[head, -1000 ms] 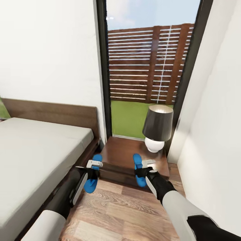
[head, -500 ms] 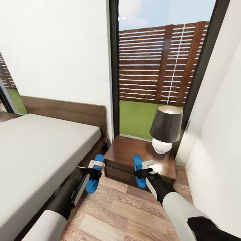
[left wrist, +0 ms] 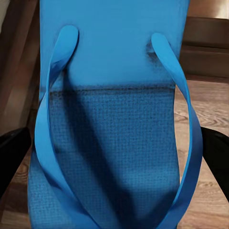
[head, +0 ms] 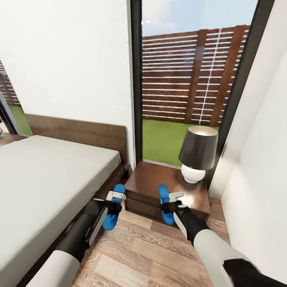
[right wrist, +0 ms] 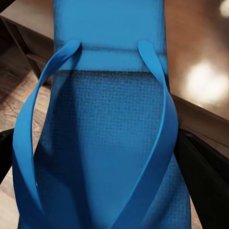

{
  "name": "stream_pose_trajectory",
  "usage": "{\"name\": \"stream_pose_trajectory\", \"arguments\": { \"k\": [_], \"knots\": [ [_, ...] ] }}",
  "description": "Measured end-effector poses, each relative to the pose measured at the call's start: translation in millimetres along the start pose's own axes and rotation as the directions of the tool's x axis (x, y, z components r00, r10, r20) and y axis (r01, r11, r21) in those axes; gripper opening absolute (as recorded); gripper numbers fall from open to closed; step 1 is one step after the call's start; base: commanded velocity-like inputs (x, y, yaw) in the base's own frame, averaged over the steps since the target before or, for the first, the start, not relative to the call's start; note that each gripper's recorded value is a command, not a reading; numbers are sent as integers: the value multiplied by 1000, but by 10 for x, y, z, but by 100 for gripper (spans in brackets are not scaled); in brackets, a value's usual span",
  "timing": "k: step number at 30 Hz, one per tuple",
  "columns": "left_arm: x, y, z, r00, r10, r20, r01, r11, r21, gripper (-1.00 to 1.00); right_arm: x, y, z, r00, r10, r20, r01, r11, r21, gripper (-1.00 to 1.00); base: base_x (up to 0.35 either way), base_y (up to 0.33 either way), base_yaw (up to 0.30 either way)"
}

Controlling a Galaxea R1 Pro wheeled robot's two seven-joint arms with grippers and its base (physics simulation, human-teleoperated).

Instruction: In the bedroom, move the book from the bed onto either nightstand, and place the two sandals side by side next to the bed.

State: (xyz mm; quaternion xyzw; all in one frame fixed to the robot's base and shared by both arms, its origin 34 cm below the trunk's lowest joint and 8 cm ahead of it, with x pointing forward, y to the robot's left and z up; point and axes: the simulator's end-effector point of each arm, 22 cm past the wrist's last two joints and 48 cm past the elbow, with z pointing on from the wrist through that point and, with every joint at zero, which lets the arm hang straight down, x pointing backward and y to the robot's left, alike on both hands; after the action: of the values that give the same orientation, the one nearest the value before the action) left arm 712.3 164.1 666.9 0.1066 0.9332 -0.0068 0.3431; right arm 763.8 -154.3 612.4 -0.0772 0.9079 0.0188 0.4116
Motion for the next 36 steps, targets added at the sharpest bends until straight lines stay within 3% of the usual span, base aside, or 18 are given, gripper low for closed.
{"name": "stream_pose_trajectory", "arguments": {
  "k": [9,15,23,36],
  "knots": [
    [76,-11,83,1000,14,-1,-14,1000,-9,-100,137,17,24,1000,4,5,-4,1000,-5,-100,0,0,0],
    [606,-10,435,998,8,-61,-11,999,-36,-100,535,-55,54,999,0,-48,0,1000,1,-100,0,0,0],
    [1022,-19,606,994,0,-111,-5,999,-41,-100,776,-178,52,996,1,-89,0,1000,16,-100,0,0,0],
    [1751,16,786,984,-10,-177,2,999,-47,-100,1482,-477,-30,979,44,-200,-33,998,58,-100,0,0,0]
  ]
}}
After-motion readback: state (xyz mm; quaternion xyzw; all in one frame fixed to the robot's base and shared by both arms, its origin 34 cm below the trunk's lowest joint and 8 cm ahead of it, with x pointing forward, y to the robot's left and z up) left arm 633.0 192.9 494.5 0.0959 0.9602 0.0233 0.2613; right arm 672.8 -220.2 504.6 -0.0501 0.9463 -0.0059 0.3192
